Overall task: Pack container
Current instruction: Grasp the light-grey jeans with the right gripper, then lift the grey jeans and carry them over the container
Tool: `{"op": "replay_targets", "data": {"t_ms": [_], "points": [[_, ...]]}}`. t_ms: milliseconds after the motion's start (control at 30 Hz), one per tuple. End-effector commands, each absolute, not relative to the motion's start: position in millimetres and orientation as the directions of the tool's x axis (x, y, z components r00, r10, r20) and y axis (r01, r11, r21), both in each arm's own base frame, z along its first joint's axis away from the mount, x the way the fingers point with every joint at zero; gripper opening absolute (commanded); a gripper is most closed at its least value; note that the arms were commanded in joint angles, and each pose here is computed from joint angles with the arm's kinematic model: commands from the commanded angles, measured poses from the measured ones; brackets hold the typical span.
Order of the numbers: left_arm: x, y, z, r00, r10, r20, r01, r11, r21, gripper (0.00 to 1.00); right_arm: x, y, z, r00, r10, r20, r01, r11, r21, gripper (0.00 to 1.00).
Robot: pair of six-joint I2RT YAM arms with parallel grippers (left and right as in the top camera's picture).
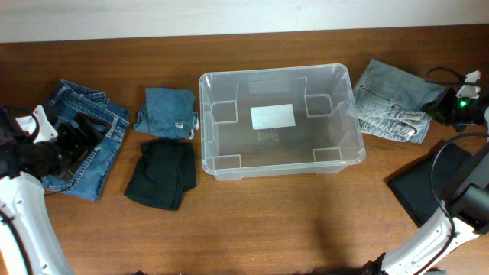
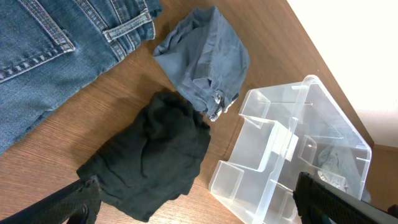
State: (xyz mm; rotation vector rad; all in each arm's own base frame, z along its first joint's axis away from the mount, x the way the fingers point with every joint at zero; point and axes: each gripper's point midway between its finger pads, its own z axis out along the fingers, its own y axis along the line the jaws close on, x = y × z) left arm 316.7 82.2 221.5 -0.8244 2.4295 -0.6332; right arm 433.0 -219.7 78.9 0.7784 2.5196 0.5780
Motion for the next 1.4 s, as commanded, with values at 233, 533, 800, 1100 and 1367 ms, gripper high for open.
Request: {"op": "replay_targets", "data": {"t_ms": [233,533,800,1100,1367], "points": [[316.1,80.9,218.7,-0.707,-0.640,-0.301,-0.413,0.719,-0.559,0.99,446.0,-210.6,198.3,-0.665,0.550,-0.506,0.253,0.803,0.540,0.04],[316.1,80.9,218.7,-0.707,-0.640,-0.301,-0.413,0.719,-0.559,0.99,438.1,-200.8,250.3,-0.616,0.509,-0.601,0.193,0.837,0.511,0.04],[316.1,80.9,218.7,-0.707,-0.640,-0.301,-0.413,0.719,-0.559,0.99,430.0,-171.1,320.1,-0.551,0.435,-0.712,0.064,0.873,0.484,0.04],[316.1,80.9,218.7,-0.707,-0.640,-0.301,-0.413,0.719,-0.559,0.99,388.3,-80.4,420.9,-0.434,0.270,-0.860,-0.160,0.916,0.368,0.04],[316.1,80.9,218.7,-0.707,-0.640,-0.301,-0.413,0.719,-0.559,0.99,347.8,6.0,453.9,-0.421,0.171,-0.891,-0.340,0.880,0.330,0.04]]}}
